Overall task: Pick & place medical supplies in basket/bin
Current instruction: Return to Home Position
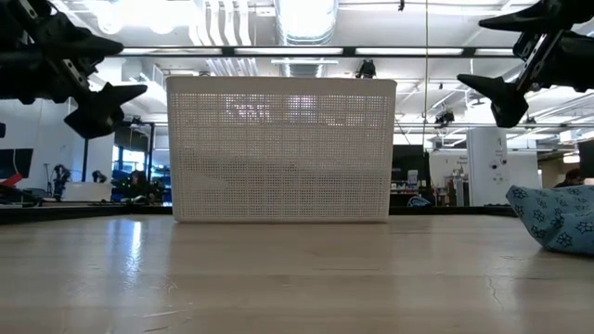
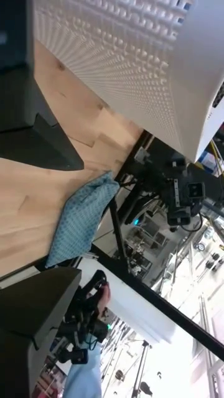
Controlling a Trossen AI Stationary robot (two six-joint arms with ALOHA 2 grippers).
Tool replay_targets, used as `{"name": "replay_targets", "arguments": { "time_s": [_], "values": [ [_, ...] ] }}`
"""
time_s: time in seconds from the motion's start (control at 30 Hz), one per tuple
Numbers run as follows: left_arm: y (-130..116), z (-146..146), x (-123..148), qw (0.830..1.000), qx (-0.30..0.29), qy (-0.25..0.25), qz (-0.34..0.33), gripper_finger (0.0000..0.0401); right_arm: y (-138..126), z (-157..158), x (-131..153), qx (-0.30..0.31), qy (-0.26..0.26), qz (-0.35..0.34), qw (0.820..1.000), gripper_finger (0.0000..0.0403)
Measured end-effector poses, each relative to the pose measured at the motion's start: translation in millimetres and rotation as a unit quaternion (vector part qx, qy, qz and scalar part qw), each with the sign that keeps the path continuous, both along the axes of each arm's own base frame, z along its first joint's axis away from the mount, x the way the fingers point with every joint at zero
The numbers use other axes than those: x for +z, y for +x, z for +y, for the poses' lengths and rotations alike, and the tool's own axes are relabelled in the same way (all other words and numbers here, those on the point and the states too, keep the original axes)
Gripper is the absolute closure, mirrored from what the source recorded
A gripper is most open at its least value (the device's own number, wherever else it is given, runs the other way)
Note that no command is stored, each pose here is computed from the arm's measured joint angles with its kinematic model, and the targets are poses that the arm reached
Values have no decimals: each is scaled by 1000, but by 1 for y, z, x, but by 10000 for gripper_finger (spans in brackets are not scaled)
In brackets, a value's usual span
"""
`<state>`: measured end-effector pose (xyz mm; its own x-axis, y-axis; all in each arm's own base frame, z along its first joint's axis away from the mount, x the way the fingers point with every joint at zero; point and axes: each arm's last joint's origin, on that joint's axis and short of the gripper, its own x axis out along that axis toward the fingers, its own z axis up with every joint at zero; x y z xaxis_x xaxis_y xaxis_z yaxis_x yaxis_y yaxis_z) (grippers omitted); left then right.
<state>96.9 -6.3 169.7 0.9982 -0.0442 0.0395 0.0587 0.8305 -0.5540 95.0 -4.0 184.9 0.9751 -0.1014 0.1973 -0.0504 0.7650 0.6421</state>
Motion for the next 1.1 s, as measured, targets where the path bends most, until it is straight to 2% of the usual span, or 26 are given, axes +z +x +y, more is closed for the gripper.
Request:
{"name": "replay_targets", "arguments": {
  "time_s": [0.13,0.47,1.1],
  "values": [
    [0,0,0,1000,1,0,2,155,0,0,0,0,0,0,1000,62],
    [10,-1,-14,996,0,7,88,155,2,1,-2,3,0,12,1000,65],
    [20,-1,-39,976,0,16,216,155,2,1,-3,3,0,16,1000,58]
  ]
}}
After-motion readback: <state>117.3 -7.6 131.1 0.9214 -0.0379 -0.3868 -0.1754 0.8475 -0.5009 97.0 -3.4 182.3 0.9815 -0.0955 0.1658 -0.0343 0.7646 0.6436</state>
